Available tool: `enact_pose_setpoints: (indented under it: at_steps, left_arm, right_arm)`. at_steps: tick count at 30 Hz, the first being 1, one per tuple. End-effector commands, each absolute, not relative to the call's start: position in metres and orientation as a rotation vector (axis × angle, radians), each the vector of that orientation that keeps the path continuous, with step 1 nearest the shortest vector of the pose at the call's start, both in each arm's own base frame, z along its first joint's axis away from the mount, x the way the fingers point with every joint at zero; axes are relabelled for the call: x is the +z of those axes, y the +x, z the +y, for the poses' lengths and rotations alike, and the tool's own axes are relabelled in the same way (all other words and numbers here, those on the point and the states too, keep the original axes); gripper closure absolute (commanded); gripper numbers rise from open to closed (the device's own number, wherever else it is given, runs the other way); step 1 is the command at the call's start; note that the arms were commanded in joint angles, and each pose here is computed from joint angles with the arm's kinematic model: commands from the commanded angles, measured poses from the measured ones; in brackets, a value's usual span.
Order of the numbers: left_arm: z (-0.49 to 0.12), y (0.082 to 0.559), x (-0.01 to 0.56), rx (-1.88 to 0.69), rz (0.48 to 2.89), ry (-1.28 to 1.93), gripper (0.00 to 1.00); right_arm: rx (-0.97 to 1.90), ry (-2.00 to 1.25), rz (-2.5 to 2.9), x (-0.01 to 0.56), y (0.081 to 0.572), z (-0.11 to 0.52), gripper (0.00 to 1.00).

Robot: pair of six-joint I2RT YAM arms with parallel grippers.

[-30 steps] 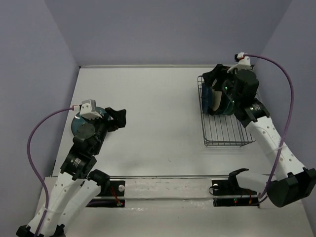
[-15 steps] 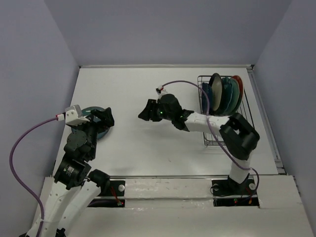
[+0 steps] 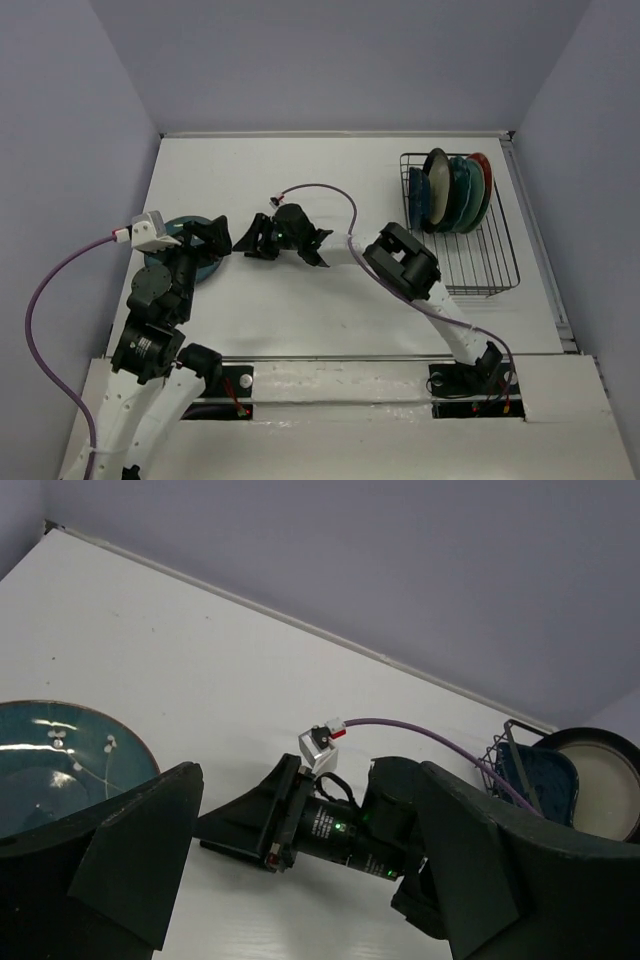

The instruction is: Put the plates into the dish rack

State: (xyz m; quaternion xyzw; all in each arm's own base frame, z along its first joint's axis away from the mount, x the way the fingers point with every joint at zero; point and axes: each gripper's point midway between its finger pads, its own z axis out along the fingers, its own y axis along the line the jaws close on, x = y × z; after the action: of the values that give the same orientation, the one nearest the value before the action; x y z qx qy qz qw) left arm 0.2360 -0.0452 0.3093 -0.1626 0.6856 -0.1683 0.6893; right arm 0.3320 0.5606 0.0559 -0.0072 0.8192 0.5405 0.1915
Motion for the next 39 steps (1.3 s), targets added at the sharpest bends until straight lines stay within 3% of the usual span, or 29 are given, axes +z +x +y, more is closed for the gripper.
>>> enact_pose_setpoints:
  at_steps: [1,15,18,21,22,24,28,33,35,36,38,39]
  left_arm:
    - [-0.051,0.236,0.327,-0.431,1.465,-0.324,0.04]
    - [-0.055,0.224,0.336,-0.477,1.429,-0.297,0.04]
    - [-0.057,0.224,0.335,-0.481,1.430,-0.294,0.04]
    - [-0.058,0.223,0.335,-0.487,1.432,-0.291,0.04]
    - [-0.058,0.223,0.335,-0.490,1.431,-0.291,0.04]
    - [-0.059,0.224,0.335,-0.491,1.433,-0.290,0.04]
    - [-0.058,0.224,0.335,-0.485,1.432,-0.291,0.04]
    - [-0.057,0.223,0.336,-0.485,1.427,-0.293,0.04]
    - [-0.057,0.222,0.338,-0.489,1.419,-0.291,0.04]
    - [-0.056,0.221,0.339,-0.490,1.416,-0.294,0.04]
    - [-0.056,0.219,0.340,-0.493,1.408,-0.295,0.04]
    - [-0.055,0.217,0.342,-0.493,1.402,-0.295,0.04]
  right_arm:
    - [1.663,0.010,2.256,0.073,0.324,0.593,0.41]
    - [1.768,0.145,2.318,0.046,0.332,0.651,0.43]
    - [1.779,0.176,2.315,0.047,0.331,0.658,0.53]
    - [1.755,0.223,2.327,0.041,0.334,0.656,0.88]
    - [1.740,0.229,2.324,0.040,0.336,0.655,0.93]
    - [1.711,0.239,2.311,0.046,0.338,0.650,0.93]
    - [1.688,0.173,2.235,0.075,0.339,0.642,0.93]
    - [1.689,0.072,2.008,0.173,0.338,0.618,0.93]
    - [1.582,0.040,1.968,0.182,0.340,0.599,0.93]
    - [1.579,0.036,1.889,0.226,0.342,0.584,0.93]
    - [1.451,0.045,1.864,0.229,0.354,0.552,0.93]
    - [1.446,0.027,1.789,0.268,0.352,0.534,0.93]
